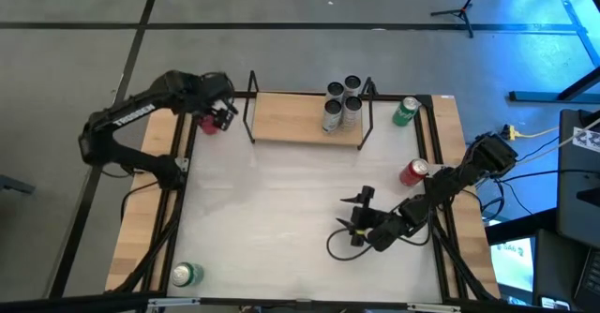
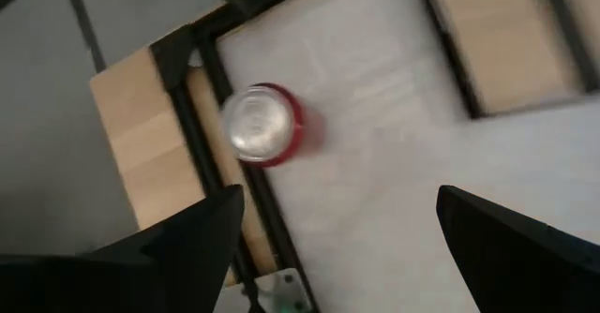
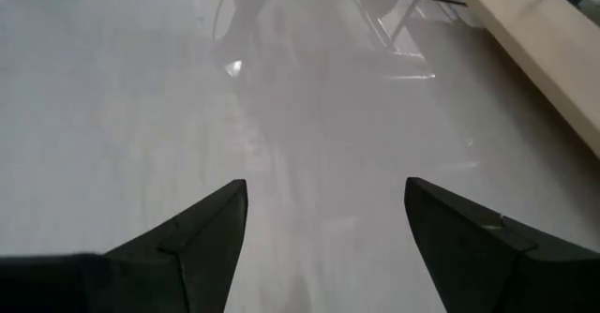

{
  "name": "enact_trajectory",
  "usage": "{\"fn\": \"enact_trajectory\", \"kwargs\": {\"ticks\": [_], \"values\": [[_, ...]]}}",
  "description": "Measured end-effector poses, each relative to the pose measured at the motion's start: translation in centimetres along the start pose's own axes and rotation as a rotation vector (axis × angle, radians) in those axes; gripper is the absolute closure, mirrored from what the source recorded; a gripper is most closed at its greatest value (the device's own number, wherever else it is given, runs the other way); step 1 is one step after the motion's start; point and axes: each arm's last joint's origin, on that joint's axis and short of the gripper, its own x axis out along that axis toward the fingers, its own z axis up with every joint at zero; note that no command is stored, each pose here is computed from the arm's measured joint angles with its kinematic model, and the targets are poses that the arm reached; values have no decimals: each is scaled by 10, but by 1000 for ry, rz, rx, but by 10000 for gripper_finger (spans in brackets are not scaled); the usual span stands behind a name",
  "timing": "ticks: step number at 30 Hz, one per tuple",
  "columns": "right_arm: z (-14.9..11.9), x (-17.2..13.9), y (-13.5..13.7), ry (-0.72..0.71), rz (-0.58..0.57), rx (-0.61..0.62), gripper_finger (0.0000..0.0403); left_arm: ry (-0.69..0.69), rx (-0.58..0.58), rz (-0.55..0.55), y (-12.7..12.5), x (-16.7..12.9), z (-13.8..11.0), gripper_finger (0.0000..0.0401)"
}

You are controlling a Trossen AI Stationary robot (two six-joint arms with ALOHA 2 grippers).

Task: Place canned beverage on shelf
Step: Put the left red soda can on the shelf

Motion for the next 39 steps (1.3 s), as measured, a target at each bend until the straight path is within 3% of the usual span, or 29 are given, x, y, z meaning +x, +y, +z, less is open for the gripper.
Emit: {"fn": "enact_trajectory", "kwargs": {"ticks": [7, 14, 24, 39], "values": [[-6, -6, 9, 19, 63, 48, 117, 64, -57, 70, 19, 34, 8, 56], [-19, 2, 14, 13, -38, -34, 117, 28, -145, 40, 30, 66, 24, 56], [-32, 21, 9, 50, -133, -94, 117, 260, -176, 149, 38, 120, 43, 56], [-34, 18, 14, 80, -50, -16, 117, 389, -204, 116, 31, 145, 46, 56]]}}
